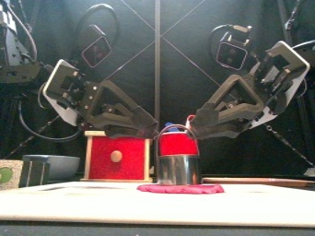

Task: Get the cutter from the drawer then cut the dough then place the extra dough in the bowl
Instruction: Cut the dough

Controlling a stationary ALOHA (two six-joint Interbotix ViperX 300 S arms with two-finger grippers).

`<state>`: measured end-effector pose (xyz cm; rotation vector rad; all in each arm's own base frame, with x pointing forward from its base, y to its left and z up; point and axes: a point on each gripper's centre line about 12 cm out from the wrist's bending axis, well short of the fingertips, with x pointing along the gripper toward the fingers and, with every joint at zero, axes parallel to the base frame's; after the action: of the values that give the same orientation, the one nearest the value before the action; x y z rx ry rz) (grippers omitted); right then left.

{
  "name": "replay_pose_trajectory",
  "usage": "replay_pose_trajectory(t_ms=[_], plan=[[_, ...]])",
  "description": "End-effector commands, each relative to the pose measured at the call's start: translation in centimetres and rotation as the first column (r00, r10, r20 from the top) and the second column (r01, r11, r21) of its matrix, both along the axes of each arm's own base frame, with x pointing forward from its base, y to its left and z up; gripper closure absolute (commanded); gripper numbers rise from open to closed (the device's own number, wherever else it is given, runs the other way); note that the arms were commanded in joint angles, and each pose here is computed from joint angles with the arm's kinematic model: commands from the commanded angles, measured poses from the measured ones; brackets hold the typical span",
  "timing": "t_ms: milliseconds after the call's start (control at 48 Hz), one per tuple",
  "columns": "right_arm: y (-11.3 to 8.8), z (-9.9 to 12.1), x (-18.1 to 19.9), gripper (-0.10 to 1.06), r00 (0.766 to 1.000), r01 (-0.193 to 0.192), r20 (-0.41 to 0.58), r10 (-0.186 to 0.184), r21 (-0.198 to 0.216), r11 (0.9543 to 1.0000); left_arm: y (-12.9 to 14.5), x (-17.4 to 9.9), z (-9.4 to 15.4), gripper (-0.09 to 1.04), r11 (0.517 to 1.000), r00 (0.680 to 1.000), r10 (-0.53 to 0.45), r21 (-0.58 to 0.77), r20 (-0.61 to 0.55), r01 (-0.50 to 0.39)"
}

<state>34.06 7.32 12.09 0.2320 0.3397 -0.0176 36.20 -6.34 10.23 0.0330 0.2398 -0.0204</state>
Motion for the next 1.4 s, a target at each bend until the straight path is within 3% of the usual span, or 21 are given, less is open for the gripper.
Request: replay_pose_trajectory(t_ms=[21,729,1062,1396], plan=[[0.0,0.9,0.5,0.22,1.000,0.006,0.027,-0.006,0.010,0.9999,0.1,0.7,0.5,0.09,1.000,1.000,-0.001,0.001,0.022,0.001],[0.0,-0.3,1.1,0.22,1.000,0.025,-0.001,-0.025,0.013,0.9996,0.6,1.9,-0.6,0.09,0.999,1.000,-0.024,0.021,-0.015,0.025],[-0.3,-0.3,1.1,0.22,0.999,0.046,-0.006,-0.046,0.022,0.9987,0.7,1.5,-1.0,0.23,0.998,0.998,-0.052,0.038,-0.024,0.053],[-0.1,-0.8,1.3,0.22,0.999,0.045,-0.029,-0.044,0.024,0.9987,1.0,1.9,-1.1,0.25,0.997,0.998,-0.054,0.046,-0.020,0.055]])
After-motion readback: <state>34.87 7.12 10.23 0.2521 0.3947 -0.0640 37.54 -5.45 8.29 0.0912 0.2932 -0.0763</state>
